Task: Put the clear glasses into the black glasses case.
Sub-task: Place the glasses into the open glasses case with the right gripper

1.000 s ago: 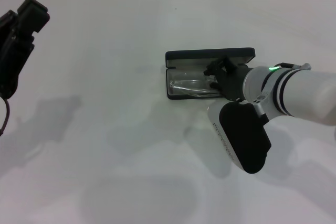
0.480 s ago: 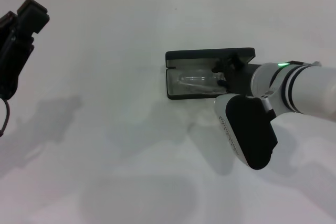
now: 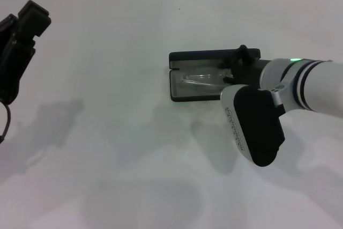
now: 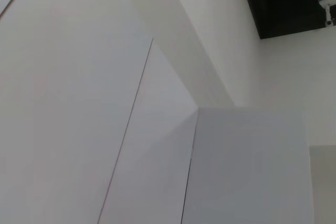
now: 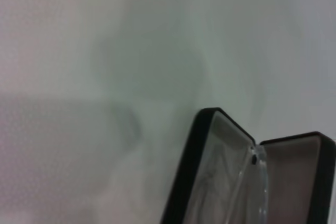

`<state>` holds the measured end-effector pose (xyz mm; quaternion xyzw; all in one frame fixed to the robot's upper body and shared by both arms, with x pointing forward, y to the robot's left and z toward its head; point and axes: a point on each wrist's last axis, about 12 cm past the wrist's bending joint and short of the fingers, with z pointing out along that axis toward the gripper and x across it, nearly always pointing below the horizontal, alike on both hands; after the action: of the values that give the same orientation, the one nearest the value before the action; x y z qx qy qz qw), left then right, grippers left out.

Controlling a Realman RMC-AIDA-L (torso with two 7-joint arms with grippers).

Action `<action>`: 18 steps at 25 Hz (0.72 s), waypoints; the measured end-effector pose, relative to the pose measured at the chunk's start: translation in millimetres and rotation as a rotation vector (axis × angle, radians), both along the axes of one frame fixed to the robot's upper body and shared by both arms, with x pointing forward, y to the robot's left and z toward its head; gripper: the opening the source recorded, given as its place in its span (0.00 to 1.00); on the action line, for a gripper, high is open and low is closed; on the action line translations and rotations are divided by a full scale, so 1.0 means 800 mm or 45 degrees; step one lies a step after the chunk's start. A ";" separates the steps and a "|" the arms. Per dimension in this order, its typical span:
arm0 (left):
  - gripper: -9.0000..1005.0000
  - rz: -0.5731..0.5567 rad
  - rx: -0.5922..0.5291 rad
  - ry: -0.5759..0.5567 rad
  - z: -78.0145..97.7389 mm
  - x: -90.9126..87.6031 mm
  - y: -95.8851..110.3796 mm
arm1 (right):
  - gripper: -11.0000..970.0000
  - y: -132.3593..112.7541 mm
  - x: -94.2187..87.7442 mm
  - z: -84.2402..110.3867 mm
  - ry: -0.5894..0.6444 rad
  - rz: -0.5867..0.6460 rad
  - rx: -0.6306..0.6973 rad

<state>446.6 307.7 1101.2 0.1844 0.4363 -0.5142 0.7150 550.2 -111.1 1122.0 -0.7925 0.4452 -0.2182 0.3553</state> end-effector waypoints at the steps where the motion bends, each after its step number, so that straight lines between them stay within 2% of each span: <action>1: 0.11 -0.003 0.001 0.001 0.000 0.000 0.000 | 0.27 0.000 0.000 0.000 0.001 -0.003 0.005; 8: 0.11 -0.008 0.000 -0.002 0.000 -0.002 0.000 | 0.27 0.001 -0.003 0.004 0.012 -0.009 0.061; 18: 0.11 -0.002 -0.004 0.001 -0.002 -0.007 0.001 | 0.27 -0.001 -0.008 0.002 0.044 -0.023 0.048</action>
<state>441.2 308.8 1099.8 0.1833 0.4356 -0.5157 0.7147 544.1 -112.3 1123.4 -0.7853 0.4624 -0.1993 0.3603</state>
